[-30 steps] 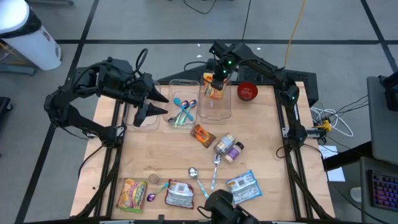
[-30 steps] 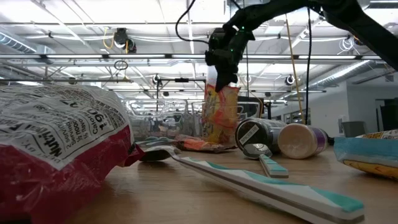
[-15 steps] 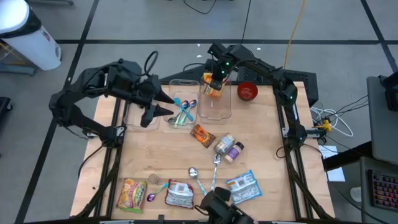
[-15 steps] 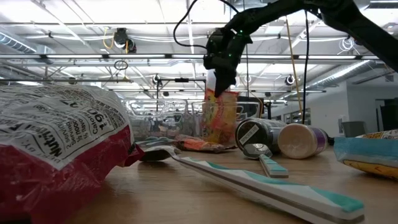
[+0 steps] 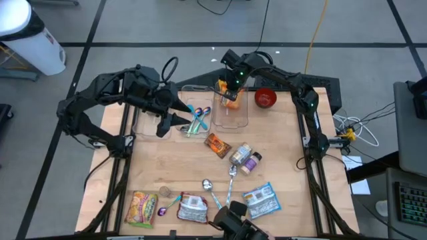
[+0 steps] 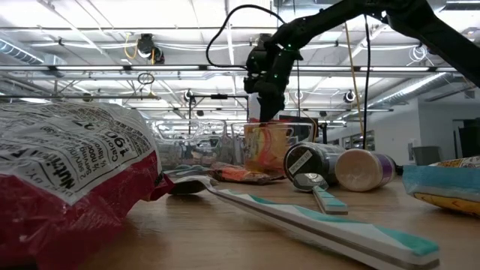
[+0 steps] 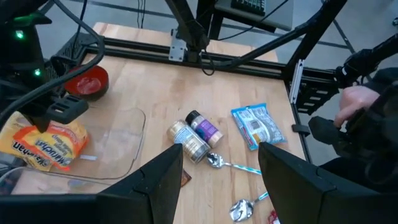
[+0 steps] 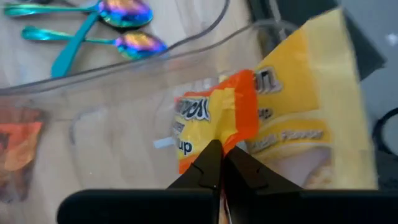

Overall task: Pick & Place Food Item
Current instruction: Put the orange noodle pack into the right transparent bin, then put the red noodle pack into the right transparent bin

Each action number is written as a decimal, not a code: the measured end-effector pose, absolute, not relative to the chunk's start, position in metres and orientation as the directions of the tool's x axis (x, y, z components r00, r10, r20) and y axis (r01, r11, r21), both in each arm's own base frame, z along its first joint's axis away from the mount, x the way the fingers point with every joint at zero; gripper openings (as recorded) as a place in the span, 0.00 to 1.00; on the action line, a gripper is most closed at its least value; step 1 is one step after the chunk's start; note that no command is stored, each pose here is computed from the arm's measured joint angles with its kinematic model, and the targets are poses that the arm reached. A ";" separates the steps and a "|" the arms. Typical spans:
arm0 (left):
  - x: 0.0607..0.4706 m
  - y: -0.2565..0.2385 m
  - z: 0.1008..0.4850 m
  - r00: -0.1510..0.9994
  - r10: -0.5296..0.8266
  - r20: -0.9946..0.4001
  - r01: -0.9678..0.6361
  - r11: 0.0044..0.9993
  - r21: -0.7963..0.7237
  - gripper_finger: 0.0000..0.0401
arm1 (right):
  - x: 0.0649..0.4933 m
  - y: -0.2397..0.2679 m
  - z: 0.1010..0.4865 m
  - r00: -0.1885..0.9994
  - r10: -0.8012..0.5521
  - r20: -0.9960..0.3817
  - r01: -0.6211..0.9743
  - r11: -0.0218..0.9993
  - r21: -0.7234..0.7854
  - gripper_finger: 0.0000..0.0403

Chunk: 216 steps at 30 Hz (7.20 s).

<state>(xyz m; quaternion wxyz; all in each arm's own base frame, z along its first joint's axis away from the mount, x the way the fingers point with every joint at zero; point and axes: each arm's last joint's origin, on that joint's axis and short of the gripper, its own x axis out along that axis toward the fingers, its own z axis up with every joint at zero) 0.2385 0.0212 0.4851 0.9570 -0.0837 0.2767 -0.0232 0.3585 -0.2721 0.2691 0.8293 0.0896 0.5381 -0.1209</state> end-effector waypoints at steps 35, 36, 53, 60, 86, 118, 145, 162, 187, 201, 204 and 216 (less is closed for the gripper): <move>0.238 0.021 0.485 0.845 -0.108 -0.523 0.004 0.981 -0.195 0.54 | 0.369 -0.268 0.271 0.411 -0.177 -0.894 0.247 0.966 -0.078 0.17; 0.238 0.021 0.485 0.845 -0.108 -0.523 0.004 0.981 -0.195 0.54 | 0.369 -0.268 0.272 0.412 -0.178 -0.894 0.246 0.966 -0.079 0.19; 0.233 0.020 0.478 0.789 -0.096 -0.606 -0.054 0.973 -0.224 0.54 | 0.354 -0.254 0.332 0.561 -0.275 -0.781 0.311 0.944 -0.110 0.30; 0.226 0.015 0.461 0.648 -0.153 -0.746 -0.101 0.954 -0.283 0.54 | 0.334 -0.234 0.388 0.740 -0.232 -0.631 0.336 0.941 0.048 0.30; 0.205 -0.094 0.425 0.658 -0.189 -0.728 -0.101 0.937 -0.335 0.54 | 0.323 -0.038 0.319 0.953 0.267 -0.146 -0.193 0.900 0.392 0.31; 0.324 -0.171 0.303 0.933 -0.221 -0.284 -0.094 0.613 -0.785 0.54 | 0.285 0.114 0.275 0.644 0.746 -0.169 -0.490 0.571 0.659 0.43; 0.311 -0.221 0.245 0.814 -0.263 -0.518 -0.346 0.497 -0.796 0.54 | 0.254 0.117 0.203 0.658 0.592 -0.466 -0.219 0.742 0.634 0.42; 0.310 -0.207 0.233 0.693 -0.291 -0.660 -0.404 0.600 -0.690 0.54 | 0.251 0.116 0.199 0.625 0.626 -0.467 -0.227 0.718 0.658 0.42; 0.317 -0.149 0.210 0.420 -0.252 -0.872 -0.388 0.819 -0.423 0.54 | 0.254 0.111 0.199 0.640 0.610 -0.467 -0.197 0.718 0.667 0.42; 0.335 -0.158 0.169 0.348 -0.332 -0.877 -0.386 0.802 -0.456 0.54 | 0.254 0.111 0.199 0.639 0.606 -0.474 -0.196 0.724 0.662 0.42; 0.337 -0.159 0.167 0.352 -0.334 -0.875 -0.395 0.794 -0.462 0.54 | 0.254 0.110 0.199 0.639 0.605 -0.475 -0.193 0.724 0.662 0.42; 0.338 -0.159 0.163 0.346 -0.339 -0.875 -0.431 0.770 -0.469 0.25 | 0.254 0.109 0.199 0.640 0.605 -0.474 -0.205 0.729 0.653 0.42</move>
